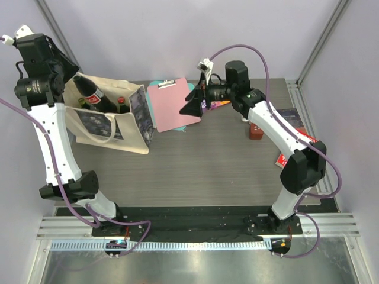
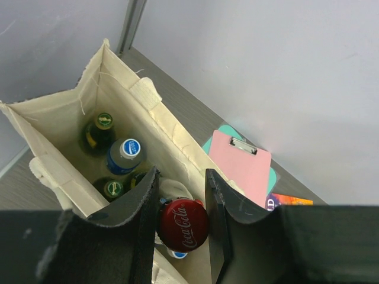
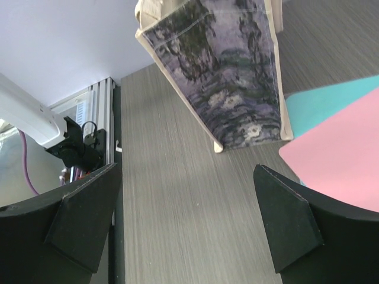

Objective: Take the beverage out of the canvas bag
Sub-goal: Place the drink at the center of the board.

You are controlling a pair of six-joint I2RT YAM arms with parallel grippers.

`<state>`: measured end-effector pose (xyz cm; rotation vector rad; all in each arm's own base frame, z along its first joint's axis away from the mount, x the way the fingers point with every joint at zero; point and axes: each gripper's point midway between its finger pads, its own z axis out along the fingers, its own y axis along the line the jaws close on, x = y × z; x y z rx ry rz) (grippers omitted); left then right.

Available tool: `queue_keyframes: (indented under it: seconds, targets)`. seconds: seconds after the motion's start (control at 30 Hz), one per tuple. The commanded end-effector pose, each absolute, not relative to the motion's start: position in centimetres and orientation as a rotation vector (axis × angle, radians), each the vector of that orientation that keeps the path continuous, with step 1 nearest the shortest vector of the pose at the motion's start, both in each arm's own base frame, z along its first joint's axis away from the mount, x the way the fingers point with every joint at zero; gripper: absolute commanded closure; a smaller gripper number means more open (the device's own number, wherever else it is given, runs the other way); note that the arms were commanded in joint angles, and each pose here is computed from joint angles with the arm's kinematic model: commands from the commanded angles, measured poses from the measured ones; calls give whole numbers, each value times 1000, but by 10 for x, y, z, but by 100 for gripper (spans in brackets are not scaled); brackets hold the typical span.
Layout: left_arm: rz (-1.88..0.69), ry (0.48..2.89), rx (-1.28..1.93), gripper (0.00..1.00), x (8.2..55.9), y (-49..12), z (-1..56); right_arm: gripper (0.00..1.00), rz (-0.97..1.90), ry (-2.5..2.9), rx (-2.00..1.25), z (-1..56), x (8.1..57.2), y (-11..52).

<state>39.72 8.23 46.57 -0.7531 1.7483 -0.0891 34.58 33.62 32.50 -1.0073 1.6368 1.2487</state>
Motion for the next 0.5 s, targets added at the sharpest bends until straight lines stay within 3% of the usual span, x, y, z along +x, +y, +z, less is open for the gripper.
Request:
queue_keyframes:
  seconds: [0.0,0.47]
  targets:
    - [-279,1386,-613,100,375,57,582,0,1289,1516,-1038,363,344,358]
    - [-327,1380,-587,100,363,47,588,1,1416,1449,-1024,395,342,408]
